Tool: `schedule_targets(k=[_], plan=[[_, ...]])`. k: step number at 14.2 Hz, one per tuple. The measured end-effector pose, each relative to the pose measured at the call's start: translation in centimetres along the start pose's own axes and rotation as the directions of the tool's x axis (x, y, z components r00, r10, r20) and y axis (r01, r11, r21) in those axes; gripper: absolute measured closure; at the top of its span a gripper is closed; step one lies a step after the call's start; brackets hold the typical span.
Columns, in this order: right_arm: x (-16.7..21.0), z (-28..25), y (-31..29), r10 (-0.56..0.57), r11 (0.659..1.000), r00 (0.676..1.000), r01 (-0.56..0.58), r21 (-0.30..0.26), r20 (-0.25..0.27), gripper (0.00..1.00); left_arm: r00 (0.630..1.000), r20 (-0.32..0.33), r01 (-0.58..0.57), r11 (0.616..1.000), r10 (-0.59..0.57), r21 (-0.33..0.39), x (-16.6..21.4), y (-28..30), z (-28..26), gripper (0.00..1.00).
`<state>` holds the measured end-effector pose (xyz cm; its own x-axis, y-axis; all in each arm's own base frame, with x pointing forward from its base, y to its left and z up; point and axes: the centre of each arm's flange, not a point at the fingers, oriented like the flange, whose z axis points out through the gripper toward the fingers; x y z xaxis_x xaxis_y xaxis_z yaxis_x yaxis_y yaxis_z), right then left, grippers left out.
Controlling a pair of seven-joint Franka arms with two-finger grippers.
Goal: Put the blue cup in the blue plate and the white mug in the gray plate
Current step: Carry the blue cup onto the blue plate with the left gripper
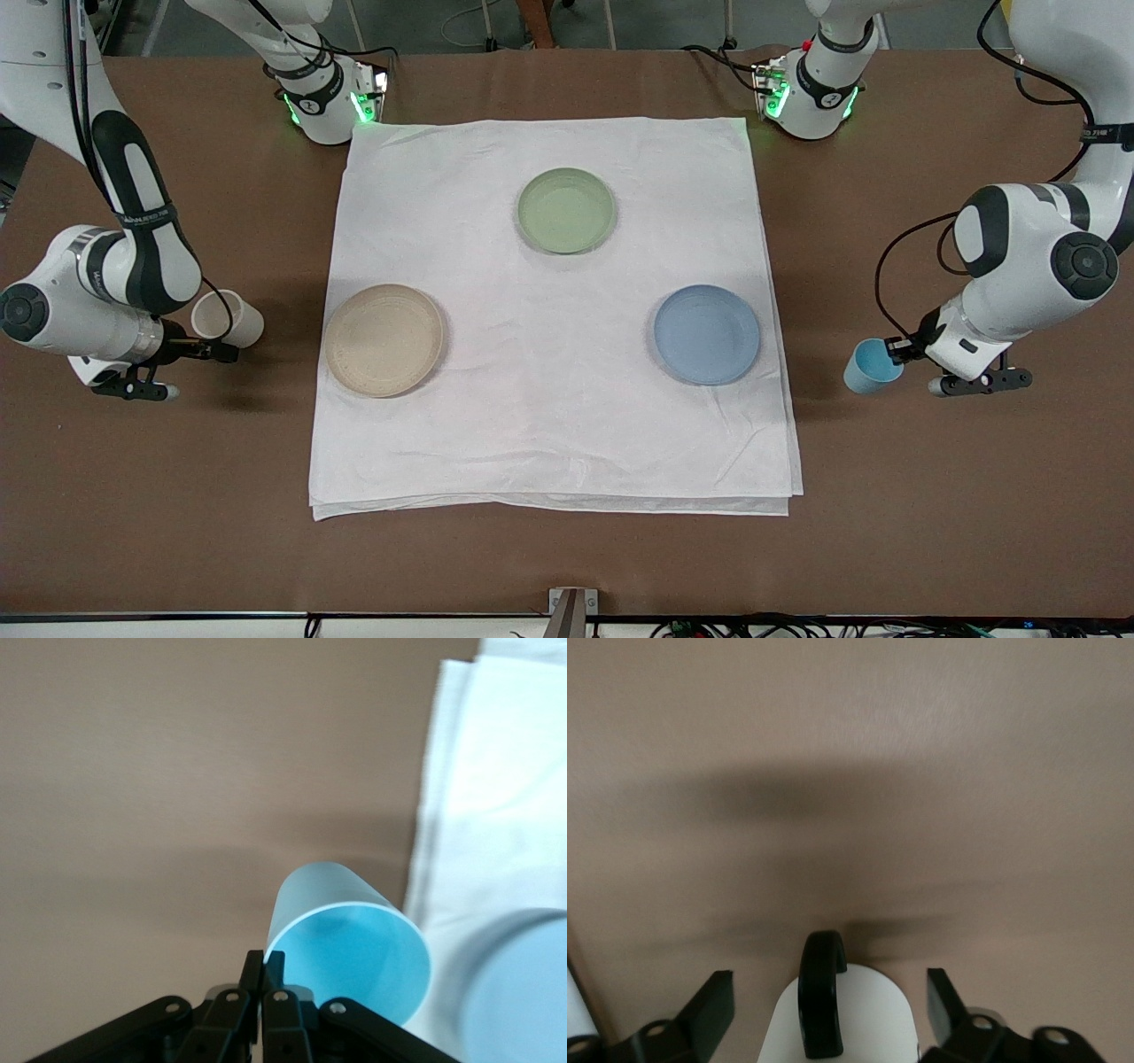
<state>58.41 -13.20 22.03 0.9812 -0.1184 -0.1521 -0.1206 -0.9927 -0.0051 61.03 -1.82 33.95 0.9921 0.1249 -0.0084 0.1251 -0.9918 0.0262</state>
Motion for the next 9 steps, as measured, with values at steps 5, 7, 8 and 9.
schedule_targets(k=[5, 7, 8, 9], plan=[[-1.3, 1.8, -0.2, 0.000, 1.000, 0.999, 0.000, 0.005, 0.042, 0.30, 0.994, 0.070, 0.083, 0.996, -0.081, -0.026, -3.0, 11.0, 0.4, 0.97], [-1.3, 1.9, -0.2, 0.000, 1.000, 0.999, 0.000, 0.005, 0.044, 0.53, 0.989, 0.105, 0.103, 0.994, -0.100, -0.022, -4.5, 14.4, 2.1, 0.97], [-1.3, 1.9, -0.2, -0.001, 1.000, 0.999, 0.001, 0.005, 0.044, 0.63, 0.986, 0.121, 0.116, 0.993, -0.113, -0.014, -5.2, 15.9, 2.9, 0.97], [-1.3, 1.9, -0.2, -0.001, 1.000, 0.999, 0.001, 0.005, 0.042, 0.73, 0.982, 0.138, 0.134, 0.991, -0.132, -0.004, -6.1, 17.4, 3.8, 0.97]])
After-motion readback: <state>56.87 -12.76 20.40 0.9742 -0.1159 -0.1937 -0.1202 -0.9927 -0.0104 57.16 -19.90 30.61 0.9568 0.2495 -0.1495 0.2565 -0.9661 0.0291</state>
